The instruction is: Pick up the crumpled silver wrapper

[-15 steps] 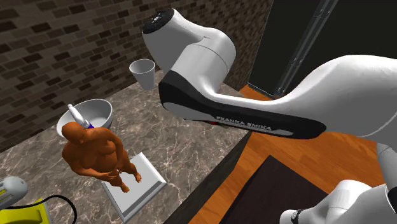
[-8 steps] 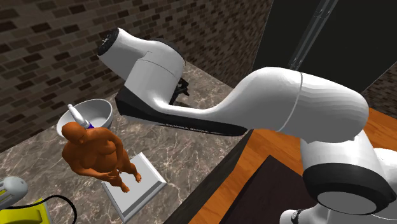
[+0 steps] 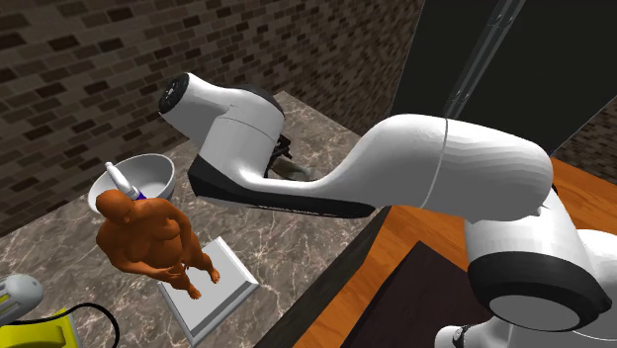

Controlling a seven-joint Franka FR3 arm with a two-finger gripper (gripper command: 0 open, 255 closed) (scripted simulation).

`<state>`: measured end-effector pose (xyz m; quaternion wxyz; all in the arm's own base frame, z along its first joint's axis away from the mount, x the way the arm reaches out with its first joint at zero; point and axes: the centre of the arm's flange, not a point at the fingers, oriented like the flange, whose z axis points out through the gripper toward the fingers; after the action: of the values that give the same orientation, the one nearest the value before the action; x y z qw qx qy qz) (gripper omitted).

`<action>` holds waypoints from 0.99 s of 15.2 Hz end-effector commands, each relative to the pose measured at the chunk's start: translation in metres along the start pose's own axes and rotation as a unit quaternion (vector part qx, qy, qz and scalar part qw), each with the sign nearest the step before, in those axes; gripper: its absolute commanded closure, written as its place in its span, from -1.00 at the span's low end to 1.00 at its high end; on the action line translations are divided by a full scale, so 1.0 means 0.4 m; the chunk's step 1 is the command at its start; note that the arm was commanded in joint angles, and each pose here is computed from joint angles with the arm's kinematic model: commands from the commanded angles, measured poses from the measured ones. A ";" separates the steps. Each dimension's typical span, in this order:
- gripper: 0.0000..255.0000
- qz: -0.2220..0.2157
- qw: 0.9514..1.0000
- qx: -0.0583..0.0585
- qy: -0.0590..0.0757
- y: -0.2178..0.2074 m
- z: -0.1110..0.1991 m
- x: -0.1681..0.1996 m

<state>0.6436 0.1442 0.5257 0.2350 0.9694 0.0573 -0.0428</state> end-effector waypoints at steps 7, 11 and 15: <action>1.00 0.000 1.000 0.000 0.000 -0.008 0.009 0.003; 1.00 0.000 1.000 0.000 0.000 -0.004 0.007 0.002; 1.00 0.000 1.000 0.000 0.000 0.020 -0.040 -0.004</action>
<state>0.6436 0.1444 0.5376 0.2349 0.9694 0.0574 -0.0426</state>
